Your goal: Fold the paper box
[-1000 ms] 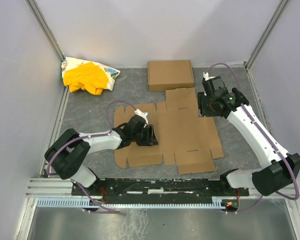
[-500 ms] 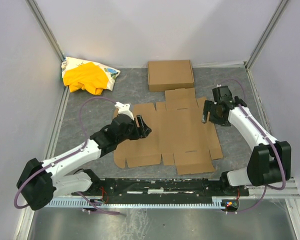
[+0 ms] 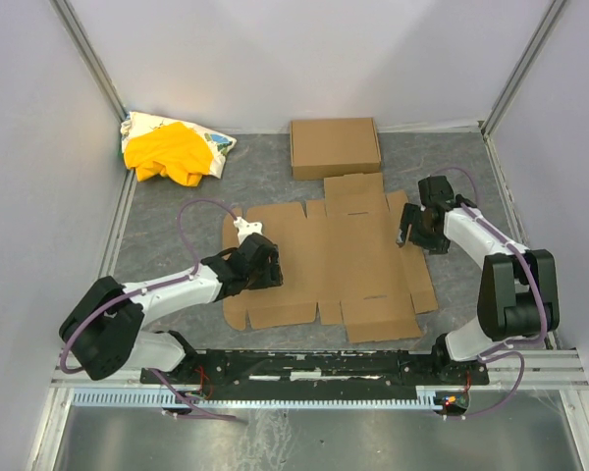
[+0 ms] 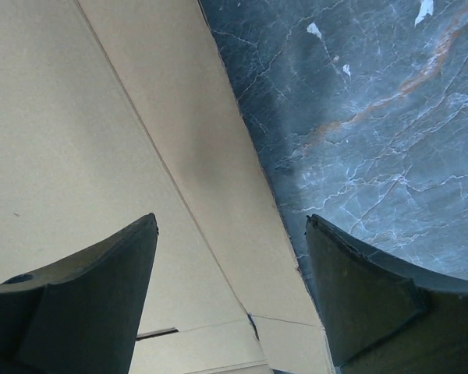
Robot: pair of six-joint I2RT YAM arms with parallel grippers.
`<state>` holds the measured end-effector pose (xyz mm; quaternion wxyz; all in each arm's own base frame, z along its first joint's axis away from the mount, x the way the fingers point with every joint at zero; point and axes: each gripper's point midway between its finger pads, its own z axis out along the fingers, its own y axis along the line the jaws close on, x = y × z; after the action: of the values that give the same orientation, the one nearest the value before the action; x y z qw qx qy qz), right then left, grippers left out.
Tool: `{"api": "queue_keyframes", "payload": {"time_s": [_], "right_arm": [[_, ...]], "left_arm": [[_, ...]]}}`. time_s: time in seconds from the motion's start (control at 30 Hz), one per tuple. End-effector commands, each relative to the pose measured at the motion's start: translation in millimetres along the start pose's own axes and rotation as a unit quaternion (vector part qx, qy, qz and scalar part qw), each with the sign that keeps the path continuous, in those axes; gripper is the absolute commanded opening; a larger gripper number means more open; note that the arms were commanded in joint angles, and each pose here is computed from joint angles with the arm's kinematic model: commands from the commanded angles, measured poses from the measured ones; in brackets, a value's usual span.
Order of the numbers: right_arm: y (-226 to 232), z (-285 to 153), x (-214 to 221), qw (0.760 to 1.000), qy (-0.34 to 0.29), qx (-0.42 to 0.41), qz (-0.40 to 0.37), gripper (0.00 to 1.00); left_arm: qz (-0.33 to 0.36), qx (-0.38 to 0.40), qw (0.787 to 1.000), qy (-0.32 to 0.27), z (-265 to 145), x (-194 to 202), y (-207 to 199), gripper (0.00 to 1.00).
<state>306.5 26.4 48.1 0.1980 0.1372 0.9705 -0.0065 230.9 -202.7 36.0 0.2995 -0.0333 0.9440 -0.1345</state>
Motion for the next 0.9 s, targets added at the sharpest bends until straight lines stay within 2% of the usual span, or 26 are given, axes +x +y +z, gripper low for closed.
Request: {"api": "queue_keyframes", "payload": {"time_s": [0.0, 0.27, 0.37, 0.4, 0.43, 0.47, 0.63, 0.7, 0.87], "right_arm": [[-1, 7, -8, 1.0, -0.015, 0.0, 0.009, 0.84], [14, 25, 5, 0.999, 0.008, -0.041, 0.011, 0.78], [17, 25, 9, 0.999, 0.01, -0.053, 0.008, 0.73], [20, 24, 8, 0.998, 0.01, -0.062, 0.005, 0.68], [27, 21, 9, 0.997, 0.012, -0.082, 0.003, 0.48], [30, 17, 8, 0.996, 0.011, -0.092, 0.002, 0.4], [44, -6, -3, 0.992, -0.003, -0.122, -0.017, 0.11], [51, -18, -7, 0.991, -0.013, -0.125, -0.035, 0.02], [72, -54, -21, 0.985, -0.061, -0.105, -0.125, 0.02]], "left_arm": [[-0.013, -0.005, 1.0, -0.018, 6, -5, 1, 0.71], [-0.016, -0.006, 1.0, -0.006, 10, 5, 5, 0.71], [-0.016, -0.009, 1.0, -0.003, 11, 9, 8, 0.71], [-0.017, -0.009, 1.0, -0.001, 12, 11, 8, 0.71], [-0.019, -0.011, 1.0, 0.006, 13, 17, 11, 0.7], [-0.021, -0.01, 1.0, 0.009, 14, 19, 12, 0.69], [-0.035, -0.004, 0.999, 0.021, 13, 33, 17, 0.66], [-0.043, 0.003, 0.999, 0.023, 11, 37, 18, 0.65], [-0.071, 0.033, 0.997, 0.023, -1, 43, 13, 0.62]]}}
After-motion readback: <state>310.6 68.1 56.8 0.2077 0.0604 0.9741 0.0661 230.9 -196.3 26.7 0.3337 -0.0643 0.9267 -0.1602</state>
